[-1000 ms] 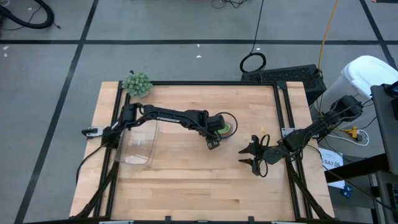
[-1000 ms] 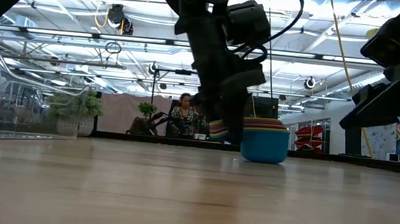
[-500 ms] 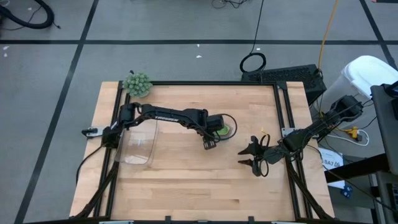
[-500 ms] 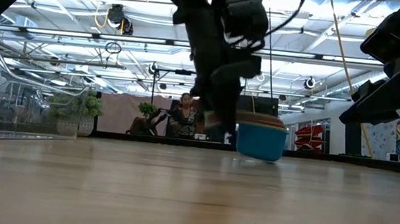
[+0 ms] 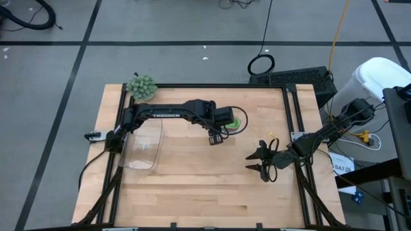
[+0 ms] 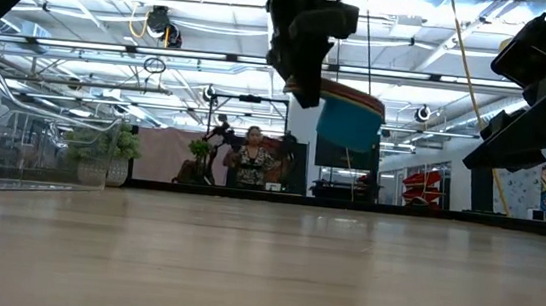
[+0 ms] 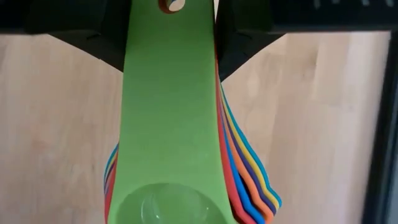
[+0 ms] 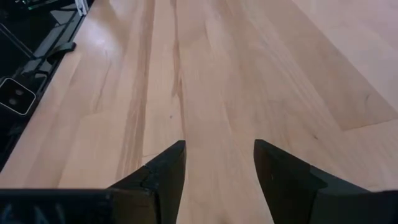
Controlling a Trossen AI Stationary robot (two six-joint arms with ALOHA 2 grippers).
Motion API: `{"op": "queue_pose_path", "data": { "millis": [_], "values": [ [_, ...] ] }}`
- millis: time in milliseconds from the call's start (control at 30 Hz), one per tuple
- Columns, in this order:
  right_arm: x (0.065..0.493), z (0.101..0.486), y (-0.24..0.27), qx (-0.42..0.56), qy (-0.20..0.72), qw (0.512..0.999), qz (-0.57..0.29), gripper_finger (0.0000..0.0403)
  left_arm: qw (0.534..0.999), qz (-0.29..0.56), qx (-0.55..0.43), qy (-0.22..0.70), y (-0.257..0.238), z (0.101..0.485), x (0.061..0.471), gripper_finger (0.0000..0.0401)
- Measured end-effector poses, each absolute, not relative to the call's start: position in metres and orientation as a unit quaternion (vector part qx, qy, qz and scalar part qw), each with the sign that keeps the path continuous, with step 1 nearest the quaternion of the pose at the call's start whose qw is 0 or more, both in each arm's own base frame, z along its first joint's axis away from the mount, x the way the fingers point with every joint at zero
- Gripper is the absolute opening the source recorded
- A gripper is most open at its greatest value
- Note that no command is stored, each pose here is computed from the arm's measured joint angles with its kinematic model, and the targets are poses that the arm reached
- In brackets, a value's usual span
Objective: Nest measuring cups in basket
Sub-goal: Put the stacked measuring cup into the transparent bin
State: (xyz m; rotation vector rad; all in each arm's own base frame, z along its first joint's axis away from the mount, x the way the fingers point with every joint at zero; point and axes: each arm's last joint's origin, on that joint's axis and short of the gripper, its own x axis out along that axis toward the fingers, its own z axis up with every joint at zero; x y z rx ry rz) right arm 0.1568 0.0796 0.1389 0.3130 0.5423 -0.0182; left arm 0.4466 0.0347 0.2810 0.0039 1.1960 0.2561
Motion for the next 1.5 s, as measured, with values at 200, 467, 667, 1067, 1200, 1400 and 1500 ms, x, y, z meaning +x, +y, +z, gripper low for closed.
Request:
{"op": "queue_pose_path", "data": {
  "millis": [200,467,667,1067,1200,1400,1500],
  "values": [
    [0.157,0.139,0.080,0.161,0.268,0.950,-0.011,0.0183,0.820,0.088,-0.025,0.565,0.032,0.281,0.447,0.0148],
    [0.154,0.137,0.082,0.165,0.284,0.945,0.003,0.0183,0.810,0.087,-0.038,0.579,0.038,0.279,0.443,0.0148],
    [0.150,0.133,0.084,0.168,0.305,0.937,-0.001,0.0183,0.820,0.057,-0.063,0.567,0.039,0.284,0.443,0.0147],
    [0.149,0.132,0.084,0.163,0.312,0.936,-0.003,0.0183,0.825,0.193,-0.050,0.528,0.041,0.369,0.368,0.0147],
    [0.149,0.132,0.085,0.163,0.310,0.937,-0.002,0.0183,0.797,0.261,-0.062,0.541,0.035,0.373,0.333,0.0147],
    [0.149,0.132,0.084,0.159,0.311,0.937,-0.002,0.0183,0.776,0.318,-0.117,0.532,0.015,0.359,0.277,0.0147],
    [0.149,0.132,0.084,0.156,0.311,0.938,-0.002,0.0183,0.772,0.349,-0.150,0.509,0.003,0.355,0.250,0.0147]
  ]
}}
